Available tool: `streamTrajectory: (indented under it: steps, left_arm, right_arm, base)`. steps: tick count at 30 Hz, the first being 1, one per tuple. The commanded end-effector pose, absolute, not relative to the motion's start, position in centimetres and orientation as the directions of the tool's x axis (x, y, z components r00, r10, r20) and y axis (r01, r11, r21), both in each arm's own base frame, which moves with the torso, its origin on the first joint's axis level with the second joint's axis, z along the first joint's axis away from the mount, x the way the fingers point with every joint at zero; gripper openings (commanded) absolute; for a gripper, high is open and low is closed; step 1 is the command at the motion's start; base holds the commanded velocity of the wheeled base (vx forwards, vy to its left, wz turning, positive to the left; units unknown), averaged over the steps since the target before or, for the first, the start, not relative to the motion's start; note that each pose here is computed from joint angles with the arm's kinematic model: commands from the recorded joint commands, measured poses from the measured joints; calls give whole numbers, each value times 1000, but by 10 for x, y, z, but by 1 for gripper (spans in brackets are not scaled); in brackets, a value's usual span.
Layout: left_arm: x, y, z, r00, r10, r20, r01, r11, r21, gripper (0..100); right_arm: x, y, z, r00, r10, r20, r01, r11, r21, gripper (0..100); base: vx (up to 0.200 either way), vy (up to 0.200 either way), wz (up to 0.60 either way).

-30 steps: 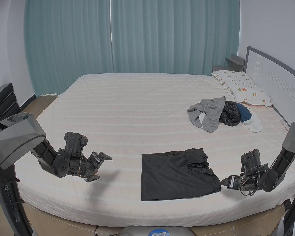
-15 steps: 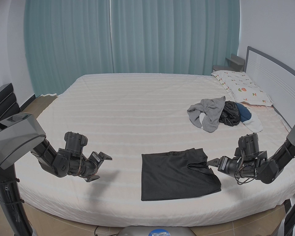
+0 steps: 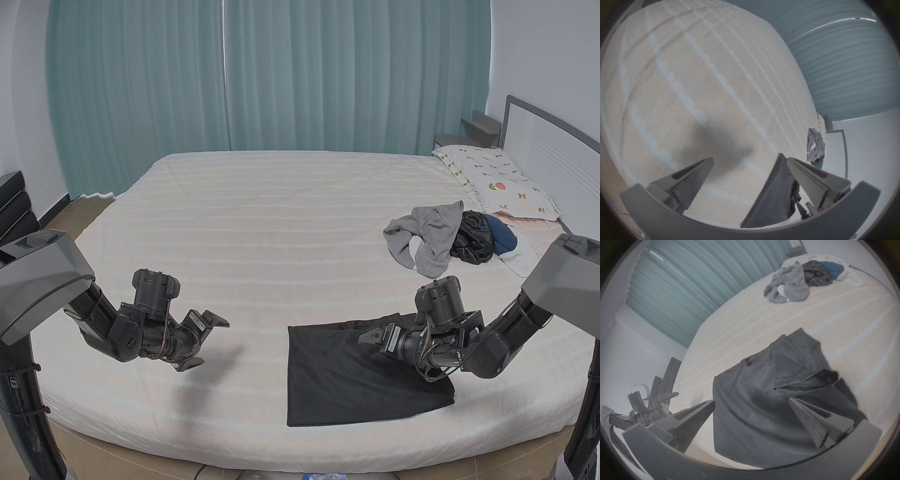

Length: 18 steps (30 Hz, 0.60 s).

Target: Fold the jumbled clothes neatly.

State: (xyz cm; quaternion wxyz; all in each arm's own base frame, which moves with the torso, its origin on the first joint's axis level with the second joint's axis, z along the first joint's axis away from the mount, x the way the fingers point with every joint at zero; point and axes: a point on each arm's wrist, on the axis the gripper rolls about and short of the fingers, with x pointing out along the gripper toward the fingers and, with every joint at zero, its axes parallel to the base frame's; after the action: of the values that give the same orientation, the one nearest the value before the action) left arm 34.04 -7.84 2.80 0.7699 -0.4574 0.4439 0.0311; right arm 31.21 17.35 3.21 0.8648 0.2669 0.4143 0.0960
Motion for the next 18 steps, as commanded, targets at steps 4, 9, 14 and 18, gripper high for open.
streamTrajectory:
  steps: [4,9,14,18]
  left_arm:
    - [340,-79,27,602,-357,-714,-456,581,-674,100]
    - [340,-79,27,602,-357,-714,-456,581,-674,100]
    - [340,-79,27,602,-357,-714,-456,581,-674,100]
    - [340,-79,27,602,-357,-714,-456,581,-674,100]
  right_arm:
    - [318,192,10,594,410,-692,52,839,541,100]
    - [329,196,-7,592,387,-707,71,849,524,100]
    - [347,183,1,652,348,-674,103,840,533,100]
    - [359,161,6,700,279,-657,152,841,519,100]
  base:
    - [0,0,0]
    - [0,0,0]
    - [0,0,0]
    - [0,0,0]
